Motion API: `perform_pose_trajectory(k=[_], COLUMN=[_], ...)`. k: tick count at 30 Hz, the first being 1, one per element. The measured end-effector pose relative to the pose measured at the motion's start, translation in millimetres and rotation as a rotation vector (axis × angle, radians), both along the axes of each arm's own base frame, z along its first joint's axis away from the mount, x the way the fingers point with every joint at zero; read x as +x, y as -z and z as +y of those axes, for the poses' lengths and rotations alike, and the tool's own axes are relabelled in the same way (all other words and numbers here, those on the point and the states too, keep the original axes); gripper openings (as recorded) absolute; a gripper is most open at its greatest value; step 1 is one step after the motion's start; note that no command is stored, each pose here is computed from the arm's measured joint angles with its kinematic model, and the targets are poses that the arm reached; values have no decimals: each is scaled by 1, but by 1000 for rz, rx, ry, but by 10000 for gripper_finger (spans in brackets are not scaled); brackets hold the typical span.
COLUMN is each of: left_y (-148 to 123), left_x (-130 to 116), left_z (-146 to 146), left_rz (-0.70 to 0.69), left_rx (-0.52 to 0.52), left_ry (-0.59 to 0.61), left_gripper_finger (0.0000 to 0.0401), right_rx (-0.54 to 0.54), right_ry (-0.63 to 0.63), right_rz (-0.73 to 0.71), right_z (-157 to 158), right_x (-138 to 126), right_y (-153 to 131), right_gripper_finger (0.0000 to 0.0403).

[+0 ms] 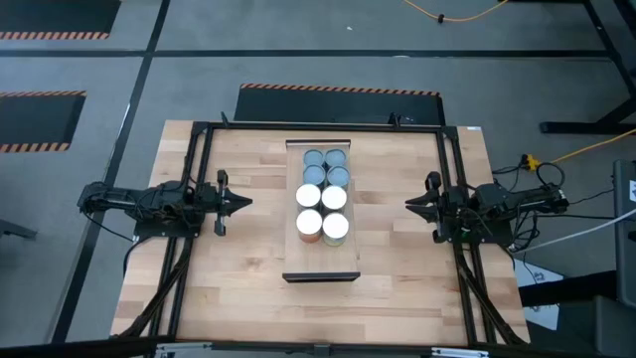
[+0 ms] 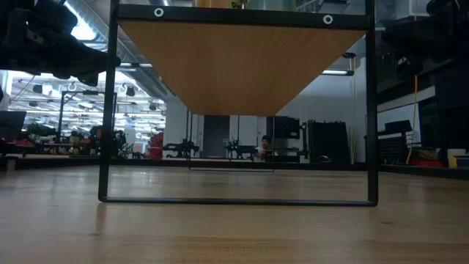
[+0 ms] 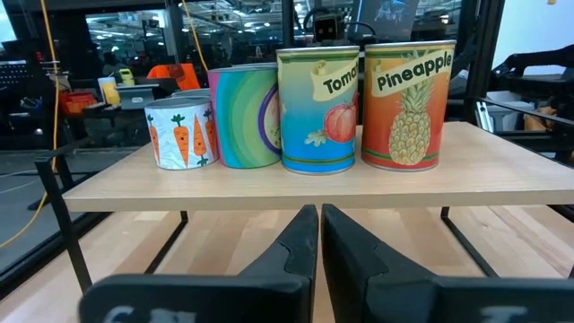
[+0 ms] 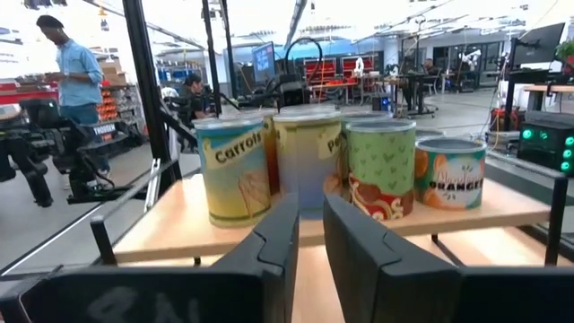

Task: Pick and place cans onto a shelf
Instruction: Return to Home Position

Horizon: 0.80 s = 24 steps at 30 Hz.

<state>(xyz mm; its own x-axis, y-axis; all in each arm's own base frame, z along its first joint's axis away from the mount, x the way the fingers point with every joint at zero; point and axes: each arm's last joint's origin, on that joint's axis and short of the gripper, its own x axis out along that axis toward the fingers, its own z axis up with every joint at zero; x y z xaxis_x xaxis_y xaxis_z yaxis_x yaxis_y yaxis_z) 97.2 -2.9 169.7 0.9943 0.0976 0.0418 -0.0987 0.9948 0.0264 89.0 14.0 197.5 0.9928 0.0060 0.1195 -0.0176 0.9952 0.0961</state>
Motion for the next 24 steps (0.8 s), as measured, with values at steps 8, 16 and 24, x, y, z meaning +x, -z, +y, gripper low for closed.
perform_pose_trajectory(k=[8, 16, 24], left_y=[0, 0, 0], left_x=[0, 0, 0], left_z=[0, 0, 0], left_rz=[0, -1, -1], left_rx=[0, 0, 0], left_ry=[0, 0, 0], left_gripper_finger=[2, 10, 26], right_rx=[-5, -46, -94], right_ry=[4, 51, 157], right_rz=[13, 13, 39], right_z=[1, 0, -3], right_x=[5, 6, 6], right_y=[18, 22, 24], right_gripper_finger=[61, 61, 61])
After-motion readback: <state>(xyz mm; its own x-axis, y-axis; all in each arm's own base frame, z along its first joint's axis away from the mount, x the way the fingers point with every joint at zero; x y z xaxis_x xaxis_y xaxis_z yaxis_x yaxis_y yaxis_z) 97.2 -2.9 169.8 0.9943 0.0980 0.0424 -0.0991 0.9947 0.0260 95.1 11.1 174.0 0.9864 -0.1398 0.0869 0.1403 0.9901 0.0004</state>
